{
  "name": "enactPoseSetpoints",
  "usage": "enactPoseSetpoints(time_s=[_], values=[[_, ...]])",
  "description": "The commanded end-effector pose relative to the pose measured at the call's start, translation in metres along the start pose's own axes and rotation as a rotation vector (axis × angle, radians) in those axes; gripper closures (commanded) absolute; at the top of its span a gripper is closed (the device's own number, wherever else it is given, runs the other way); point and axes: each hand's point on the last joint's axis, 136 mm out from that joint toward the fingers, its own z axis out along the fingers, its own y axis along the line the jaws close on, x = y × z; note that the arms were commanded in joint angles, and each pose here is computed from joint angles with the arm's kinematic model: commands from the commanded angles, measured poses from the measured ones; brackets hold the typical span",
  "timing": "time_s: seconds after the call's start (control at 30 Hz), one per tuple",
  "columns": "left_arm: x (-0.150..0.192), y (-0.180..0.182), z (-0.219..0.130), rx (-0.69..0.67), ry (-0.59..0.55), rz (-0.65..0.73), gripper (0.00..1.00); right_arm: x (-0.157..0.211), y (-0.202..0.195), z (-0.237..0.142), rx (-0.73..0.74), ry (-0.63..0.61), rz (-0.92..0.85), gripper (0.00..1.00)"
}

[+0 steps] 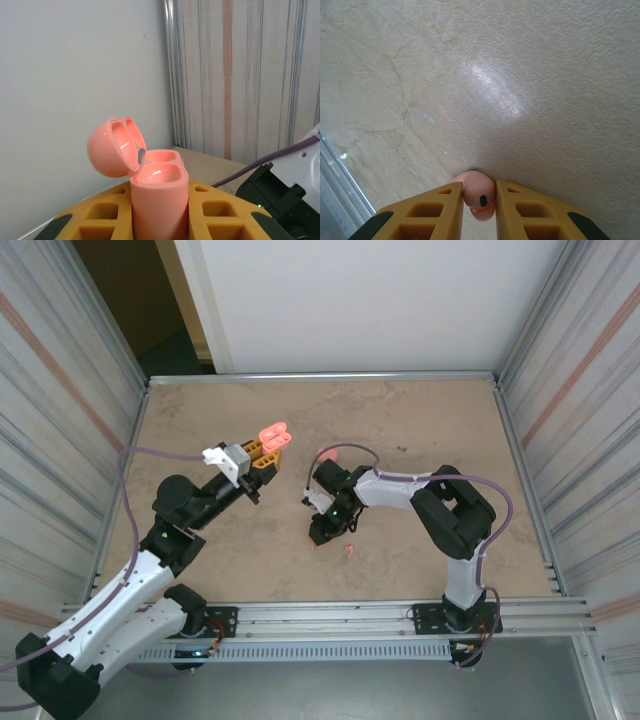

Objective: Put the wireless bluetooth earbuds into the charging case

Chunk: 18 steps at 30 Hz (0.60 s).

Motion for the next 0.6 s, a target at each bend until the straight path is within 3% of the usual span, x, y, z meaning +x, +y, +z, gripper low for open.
enactPoseSetpoints(time_s=[0.0, 0.57], values=[[-0.007, 0.006, -0.002, -0.028, -0.016, 0.031, 1.00, -0.001, 0.002, -0.001, 0.016, 0.002, -0.029, 0.78], [0.014, 0.008, 0.000, -0.045, 0.033, 0.007, 1.00, -0.024, 0.008, -0.061, 0.064, -0.214, -0.122, 0.82]])
